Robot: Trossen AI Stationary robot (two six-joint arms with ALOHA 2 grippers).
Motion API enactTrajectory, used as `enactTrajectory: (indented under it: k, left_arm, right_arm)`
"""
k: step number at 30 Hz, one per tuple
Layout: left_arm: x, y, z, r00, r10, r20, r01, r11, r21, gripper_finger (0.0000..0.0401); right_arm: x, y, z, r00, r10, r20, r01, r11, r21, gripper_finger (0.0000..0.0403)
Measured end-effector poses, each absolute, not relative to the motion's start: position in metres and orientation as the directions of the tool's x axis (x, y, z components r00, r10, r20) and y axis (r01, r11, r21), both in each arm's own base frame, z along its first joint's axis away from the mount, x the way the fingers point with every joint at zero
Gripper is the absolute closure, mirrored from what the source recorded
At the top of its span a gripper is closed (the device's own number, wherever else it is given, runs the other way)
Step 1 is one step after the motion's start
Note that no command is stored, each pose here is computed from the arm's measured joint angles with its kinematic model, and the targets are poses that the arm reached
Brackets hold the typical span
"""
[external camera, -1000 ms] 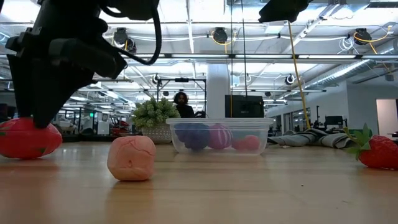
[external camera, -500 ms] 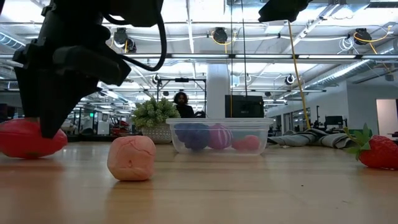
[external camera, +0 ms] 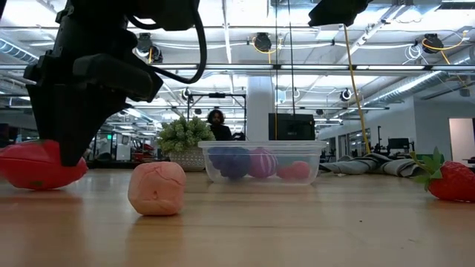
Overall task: Pick and placing Produce into tupperware
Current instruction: Put the dragon fruit into the transparent container
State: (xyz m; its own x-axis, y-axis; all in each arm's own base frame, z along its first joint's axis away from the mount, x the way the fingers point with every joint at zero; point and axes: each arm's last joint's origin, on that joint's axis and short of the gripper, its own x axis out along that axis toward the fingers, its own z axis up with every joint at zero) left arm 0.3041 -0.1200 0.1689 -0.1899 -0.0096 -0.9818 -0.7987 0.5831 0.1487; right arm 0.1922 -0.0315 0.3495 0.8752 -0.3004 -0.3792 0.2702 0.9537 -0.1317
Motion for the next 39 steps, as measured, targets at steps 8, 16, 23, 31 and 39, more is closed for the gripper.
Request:
enactTrajectory:
  k: [8,16,23,31,39]
  left_arm:
    - [0.302,-0.125,0.169,-0.189,-0.006,-0.982,-0.786,0.6,0.148,0.0132]
    - [0.3,-0.133,0.169,-0.169,0.016,-0.985,-0.766,0.627,0.142,0.0132]
    - [0.301,-0.133,0.164,-0.129,0.03,-0.991,-0.761,0.638,0.119,0.0132]
    - [0.29,-0.13,0.14,-0.156,-0.045,-0.987,-0.784,0.614,0.096,0.0132]
    - [0.291,-0.13,0.14,-0.15,-0.039,-0.988,-0.748,0.658,0.087,0.0132]
  right_arm:
    - [0.192,-0.031,0.349,0.875,-0.3,-0.38,0.27,0.954,-0.132,0.0229]
    - [0.192,-0.031,0.35,0.875,-0.3,-0.379,0.27,0.954,-0.132,0.0229]
    - [0.192,-0.031,0.35,0.876,-0.3,-0.377,0.271,0.954,-0.128,0.0229]
    - [0.193,-0.031,0.351,0.881,-0.3,-0.365,0.272,0.954,-0.126,0.0229]
    - [0.194,-0.032,0.354,0.894,-0.301,-0.331,0.276,0.953,-0.122,0.0229]
